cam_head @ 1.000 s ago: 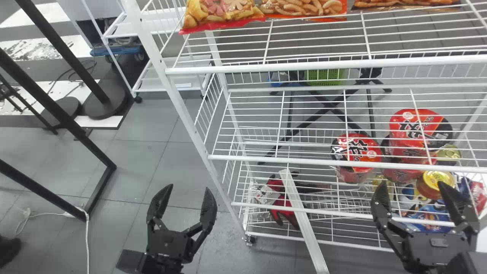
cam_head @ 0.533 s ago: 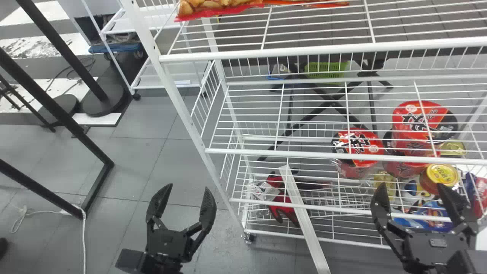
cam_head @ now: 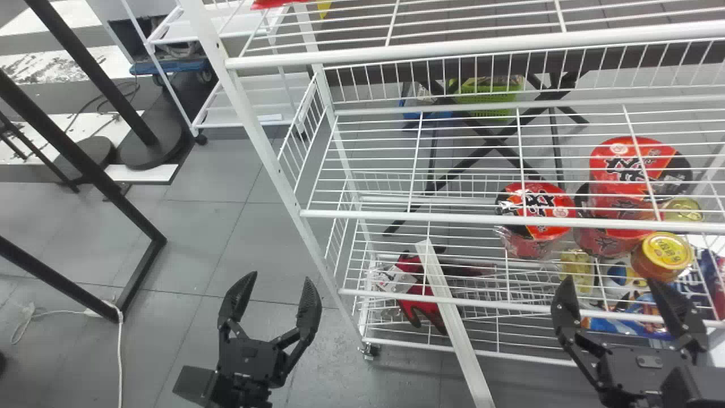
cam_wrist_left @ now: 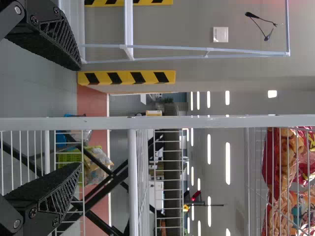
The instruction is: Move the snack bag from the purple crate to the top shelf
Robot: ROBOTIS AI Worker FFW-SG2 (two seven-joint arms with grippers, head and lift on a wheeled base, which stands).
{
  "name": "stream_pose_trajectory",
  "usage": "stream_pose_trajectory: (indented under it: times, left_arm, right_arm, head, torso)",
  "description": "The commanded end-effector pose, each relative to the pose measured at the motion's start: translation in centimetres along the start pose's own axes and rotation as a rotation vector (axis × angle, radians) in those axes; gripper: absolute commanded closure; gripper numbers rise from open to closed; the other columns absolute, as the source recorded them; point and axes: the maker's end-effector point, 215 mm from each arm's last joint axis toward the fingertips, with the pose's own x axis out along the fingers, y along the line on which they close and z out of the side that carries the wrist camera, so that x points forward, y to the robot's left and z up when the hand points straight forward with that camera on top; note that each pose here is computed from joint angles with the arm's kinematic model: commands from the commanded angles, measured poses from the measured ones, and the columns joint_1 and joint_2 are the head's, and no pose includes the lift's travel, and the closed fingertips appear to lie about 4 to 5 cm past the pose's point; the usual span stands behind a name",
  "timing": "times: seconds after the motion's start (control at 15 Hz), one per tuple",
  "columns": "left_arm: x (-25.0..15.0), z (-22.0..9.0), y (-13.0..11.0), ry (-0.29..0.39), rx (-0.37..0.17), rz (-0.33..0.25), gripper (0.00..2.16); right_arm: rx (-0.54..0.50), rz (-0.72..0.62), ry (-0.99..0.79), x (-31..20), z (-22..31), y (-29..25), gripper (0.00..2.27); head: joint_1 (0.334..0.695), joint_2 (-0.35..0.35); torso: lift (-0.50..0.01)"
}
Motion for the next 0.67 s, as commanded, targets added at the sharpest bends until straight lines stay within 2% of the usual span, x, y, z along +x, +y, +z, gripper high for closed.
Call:
stream_pose_trajectory:
  times: [0.0,0.6]
  left_arm:
    - [0.04,-0.12,0.0,0.002,0.0,0.001,0.13]
    - [0.04,-0.41,0.2,0.007,0.002,0.004,0.13]
  right_arm:
    - [0.002,-0.004,0.003,-0.01,-0.16,-0.05,0.08]
    - [0.005,-0.007,0.029,0.38,-0.98,-0.24,0.08]
  head:
    - [0.695,0.251]
    - [0.695,0.25]
  torso:
    - [-0.37]
    - [-0.406]
